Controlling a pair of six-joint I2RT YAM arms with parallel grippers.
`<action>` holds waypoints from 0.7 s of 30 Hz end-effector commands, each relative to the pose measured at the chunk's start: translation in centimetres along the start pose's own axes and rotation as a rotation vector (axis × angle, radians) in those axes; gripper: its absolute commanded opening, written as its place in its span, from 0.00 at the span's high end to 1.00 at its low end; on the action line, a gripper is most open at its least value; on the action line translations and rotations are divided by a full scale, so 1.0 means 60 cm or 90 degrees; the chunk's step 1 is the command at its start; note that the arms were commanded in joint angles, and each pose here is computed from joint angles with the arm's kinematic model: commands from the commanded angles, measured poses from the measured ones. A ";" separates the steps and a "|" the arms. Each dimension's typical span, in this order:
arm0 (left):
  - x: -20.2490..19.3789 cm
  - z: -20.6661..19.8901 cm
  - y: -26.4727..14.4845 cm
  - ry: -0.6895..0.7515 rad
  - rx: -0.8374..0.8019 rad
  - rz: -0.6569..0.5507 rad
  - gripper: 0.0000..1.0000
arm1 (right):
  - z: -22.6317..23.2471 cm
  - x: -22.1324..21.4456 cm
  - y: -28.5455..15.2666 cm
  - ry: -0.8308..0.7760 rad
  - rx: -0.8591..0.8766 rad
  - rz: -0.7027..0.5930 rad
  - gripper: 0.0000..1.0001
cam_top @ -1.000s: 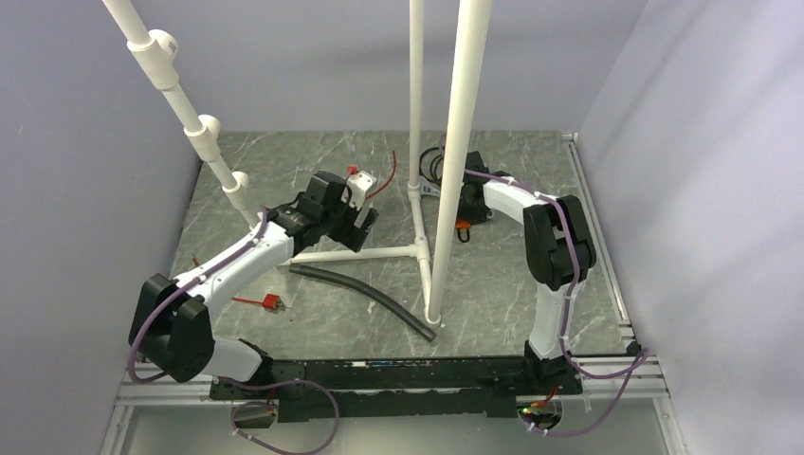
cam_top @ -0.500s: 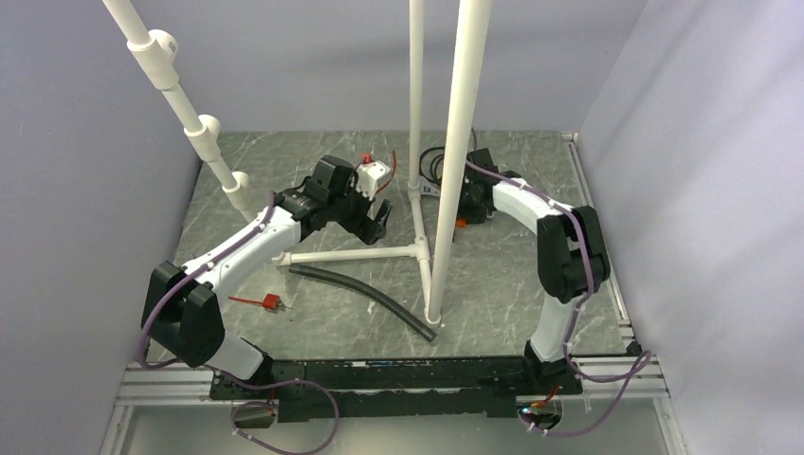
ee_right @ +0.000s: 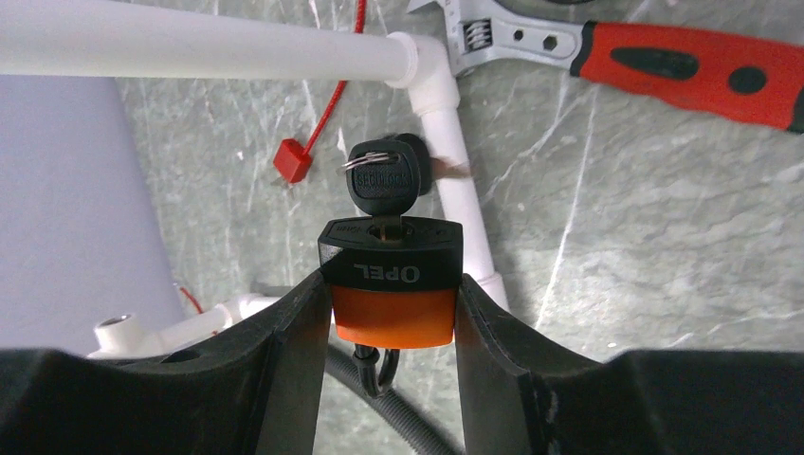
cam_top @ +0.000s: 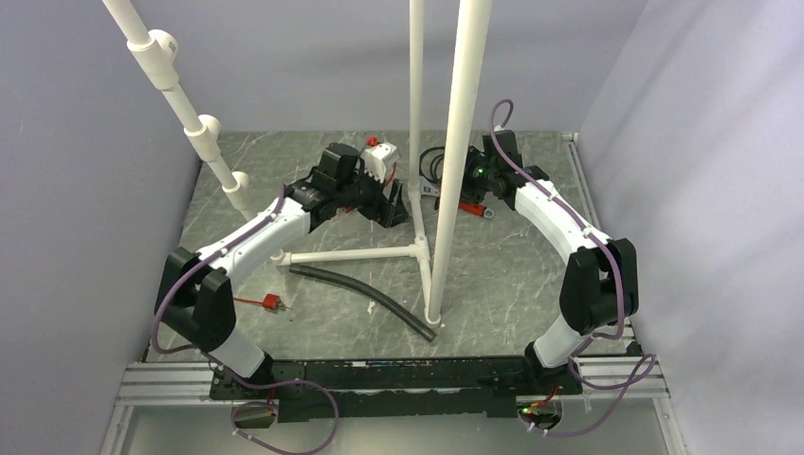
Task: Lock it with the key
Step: Pick up the lock from the center of the board, then lock the lock.
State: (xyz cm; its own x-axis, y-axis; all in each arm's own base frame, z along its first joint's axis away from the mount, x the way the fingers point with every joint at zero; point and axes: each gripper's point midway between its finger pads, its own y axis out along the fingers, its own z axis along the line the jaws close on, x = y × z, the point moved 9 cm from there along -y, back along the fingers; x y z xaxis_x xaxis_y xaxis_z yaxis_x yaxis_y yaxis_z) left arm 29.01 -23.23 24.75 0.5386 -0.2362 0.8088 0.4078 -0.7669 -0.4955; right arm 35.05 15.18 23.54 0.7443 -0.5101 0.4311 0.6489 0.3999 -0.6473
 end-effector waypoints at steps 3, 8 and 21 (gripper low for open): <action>0.049 -0.015 0.039 -0.036 -0.039 -0.073 0.16 | 0.045 0.019 -0.027 0.058 0.067 -0.008 1.00; 0.054 -0.024 0.071 -0.030 -0.020 -0.079 0.15 | 0.047 0.009 -0.024 0.077 0.063 0.006 1.00; 0.052 -0.037 0.135 0.019 0.098 -0.046 0.35 | 0.055 -0.008 -0.021 0.092 0.046 0.023 1.00</action>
State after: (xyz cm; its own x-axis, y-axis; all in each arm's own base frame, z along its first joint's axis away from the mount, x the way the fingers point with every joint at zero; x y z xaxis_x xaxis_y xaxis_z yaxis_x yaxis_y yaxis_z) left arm 31.35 -31.17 23.20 0.5183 -0.2122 0.8285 0.4874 -0.7227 -0.4900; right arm 33.83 17.06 23.70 0.7690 -0.5691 0.2912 0.5881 0.4513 -0.6712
